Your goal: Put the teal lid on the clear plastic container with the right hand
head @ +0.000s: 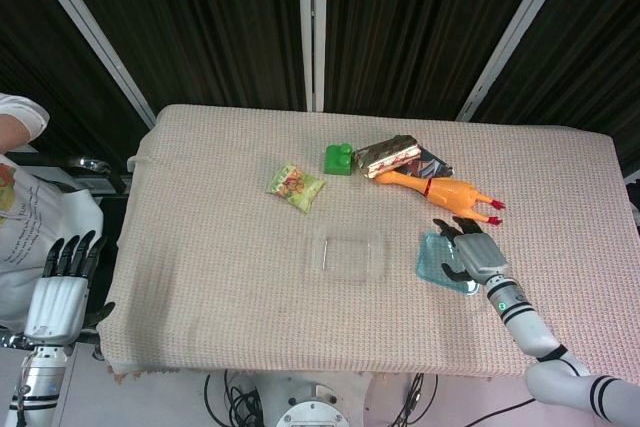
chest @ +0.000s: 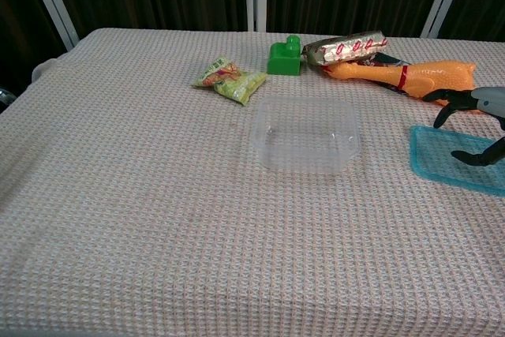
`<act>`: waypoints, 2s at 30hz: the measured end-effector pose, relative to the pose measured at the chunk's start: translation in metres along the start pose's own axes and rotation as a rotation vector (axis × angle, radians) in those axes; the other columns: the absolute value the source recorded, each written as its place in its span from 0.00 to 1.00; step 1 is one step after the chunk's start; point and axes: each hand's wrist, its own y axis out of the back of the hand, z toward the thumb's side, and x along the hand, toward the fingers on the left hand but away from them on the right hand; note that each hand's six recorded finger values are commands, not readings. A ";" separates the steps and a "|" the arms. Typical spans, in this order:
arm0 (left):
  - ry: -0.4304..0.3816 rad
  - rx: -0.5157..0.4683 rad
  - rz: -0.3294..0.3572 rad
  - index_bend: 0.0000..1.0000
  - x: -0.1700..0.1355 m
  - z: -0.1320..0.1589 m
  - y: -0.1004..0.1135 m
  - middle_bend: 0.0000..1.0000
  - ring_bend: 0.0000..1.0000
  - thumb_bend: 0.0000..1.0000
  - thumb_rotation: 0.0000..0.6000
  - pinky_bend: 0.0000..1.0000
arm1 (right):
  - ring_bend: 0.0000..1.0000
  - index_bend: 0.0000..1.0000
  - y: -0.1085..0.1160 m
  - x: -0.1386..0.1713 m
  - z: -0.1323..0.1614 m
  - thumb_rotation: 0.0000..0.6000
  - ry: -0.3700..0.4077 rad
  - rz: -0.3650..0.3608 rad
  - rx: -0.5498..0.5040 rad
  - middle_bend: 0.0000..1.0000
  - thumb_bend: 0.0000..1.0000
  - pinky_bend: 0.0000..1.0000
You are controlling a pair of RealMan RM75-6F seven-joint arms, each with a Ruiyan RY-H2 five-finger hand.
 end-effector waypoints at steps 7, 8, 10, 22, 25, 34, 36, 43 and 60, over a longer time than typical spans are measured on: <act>-0.001 0.001 0.000 0.07 -0.001 0.001 0.000 0.02 0.00 0.04 1.00 0.00 | 0.00 0.00 -0.004 0.014 0.018 1.00 0.075 0.015 -0.024 0.24 0.33 0.00; -0.001 0.002 0.000 0.07 -0.001 0.001 0.000 0.02 0.00 0.04 1.00 0.00 | 0.00 0.00 -0.004 0.016 0.020 1.00 0.085 0.015 -0.029 0.24 0.33 0.00; -0.001 0.003 0.001 0.07 -0.002 0.000 0.001 0.02 0.00 0.04 1.00 0.00 | 0.00 0.00 -0.002 0.021 0.021 1.00 0.097 0.005 -0.046 0.23 0.32 0.00; -0.009 -0.002 0.005 0.07 -0.003 0.001 0.000 0.02 0.00 0.04 1.00 0.00 | 0.00 0.00 -0.004 0.019 -0.009 1.00 -0.030 0.021 -0.037 0.22 0.33 0.00; -0.003 -0.002 0.009 0.07 -0.004 -0.001 0.001 0.02 0.00 0.04 1.00 0.00 | 0.00 0.00 -0.006 0.010 -0.010 1.00 -0.034 0.032 -0.032 0.21 0.33 0.00; 0.006 -0.003 0.007 0.07 -0.006 -0.003 0.001 0.02 0.00 0.04 1.00 0.00 | 0.00 0.00 -0.010 0.008 -0.002 1.00 0.006 0.040 -0.058 0.22 0.33 0.00; 0.004 -0.001 0.007 0.07 -0.006 -0.002 0.001 0.02 0.00 0.04 1.00 0.00 | 0.00 0.00 -0.011 0.010 0.005 1.00 0.032 0.045 -0.062 0.22 0.33 0.00; 0.008 0.001 0.008 0.07 -0.007 -0.002 0.002 0.02 0.00 0.04 1.00 0.00 | 0.00 0.00 -0.019 0.021 0.031 1.00 0.132 0.076 -0.071 0.22 0.33 0.00; 0.000 -0.004 0.017 0.07 -0.009 -0.001 0.004 0.02 0.00 0.04 1.00 0.00 | 0.00 0.00 -0.005 0.052 0.012 1.00 0.069 0.009 -0.009 0.08 0.00 0.00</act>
